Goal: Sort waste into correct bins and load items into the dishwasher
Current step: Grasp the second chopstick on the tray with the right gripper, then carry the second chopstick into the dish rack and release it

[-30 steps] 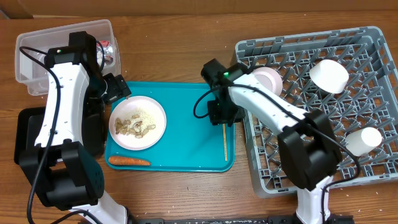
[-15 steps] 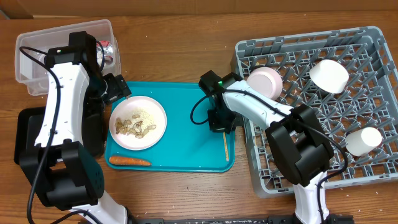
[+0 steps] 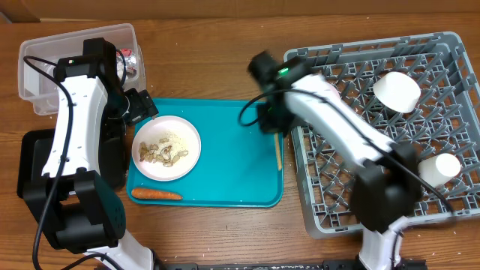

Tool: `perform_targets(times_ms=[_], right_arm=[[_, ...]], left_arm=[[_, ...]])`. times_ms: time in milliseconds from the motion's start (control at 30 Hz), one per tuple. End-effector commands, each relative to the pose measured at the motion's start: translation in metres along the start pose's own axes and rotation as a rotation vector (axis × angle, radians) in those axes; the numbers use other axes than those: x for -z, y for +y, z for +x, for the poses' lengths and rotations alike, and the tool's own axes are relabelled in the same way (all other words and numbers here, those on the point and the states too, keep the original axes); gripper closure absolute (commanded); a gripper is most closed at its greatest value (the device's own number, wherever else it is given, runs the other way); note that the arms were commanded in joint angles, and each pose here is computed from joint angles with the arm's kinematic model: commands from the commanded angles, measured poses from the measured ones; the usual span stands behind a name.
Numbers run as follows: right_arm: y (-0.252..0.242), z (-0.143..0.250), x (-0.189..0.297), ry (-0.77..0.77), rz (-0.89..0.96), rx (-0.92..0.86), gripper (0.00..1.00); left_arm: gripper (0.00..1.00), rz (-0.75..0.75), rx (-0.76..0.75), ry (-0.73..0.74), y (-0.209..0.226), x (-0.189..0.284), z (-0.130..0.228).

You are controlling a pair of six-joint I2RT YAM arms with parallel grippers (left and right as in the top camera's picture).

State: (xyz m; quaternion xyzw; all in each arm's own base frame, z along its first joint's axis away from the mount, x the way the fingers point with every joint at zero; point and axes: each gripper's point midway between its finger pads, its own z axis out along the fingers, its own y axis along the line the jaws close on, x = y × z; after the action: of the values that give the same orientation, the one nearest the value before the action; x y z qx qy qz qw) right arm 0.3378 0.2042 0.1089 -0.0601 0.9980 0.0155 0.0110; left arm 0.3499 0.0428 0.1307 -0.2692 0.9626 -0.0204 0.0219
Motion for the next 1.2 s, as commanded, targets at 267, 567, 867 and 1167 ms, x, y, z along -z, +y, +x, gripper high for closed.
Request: perform_targets(times_ms=[267, 567, 867, 1167], right_arm=[[-0.106, 0.029, 0.049, 0.037, 0.065, -0.044, 0.96], [-0.104, 0.065, -0.006, 0.184, 0.049, -0.042, 0.95], [-0.103, 0.058, -0.008, 0.153, 0.043, -0.041, 0.80], [-0.103, 0.054, -0.001, 0.121, 0.038, -0.064, 0.76]], left_arm=[[0.03, 0.037, -0.039, -0.058, -0.008, 0.016, -0.005], [0.03, 0.037, -0.038, -0.059, -0.008, 0.016, -0.005], [0.03, 0.037, -0.039, -0.058, -0.008, 0.016, -0.005], [0.03, 0.037, -0.039, -0.059, -0.008, 0.016, -0.005]])
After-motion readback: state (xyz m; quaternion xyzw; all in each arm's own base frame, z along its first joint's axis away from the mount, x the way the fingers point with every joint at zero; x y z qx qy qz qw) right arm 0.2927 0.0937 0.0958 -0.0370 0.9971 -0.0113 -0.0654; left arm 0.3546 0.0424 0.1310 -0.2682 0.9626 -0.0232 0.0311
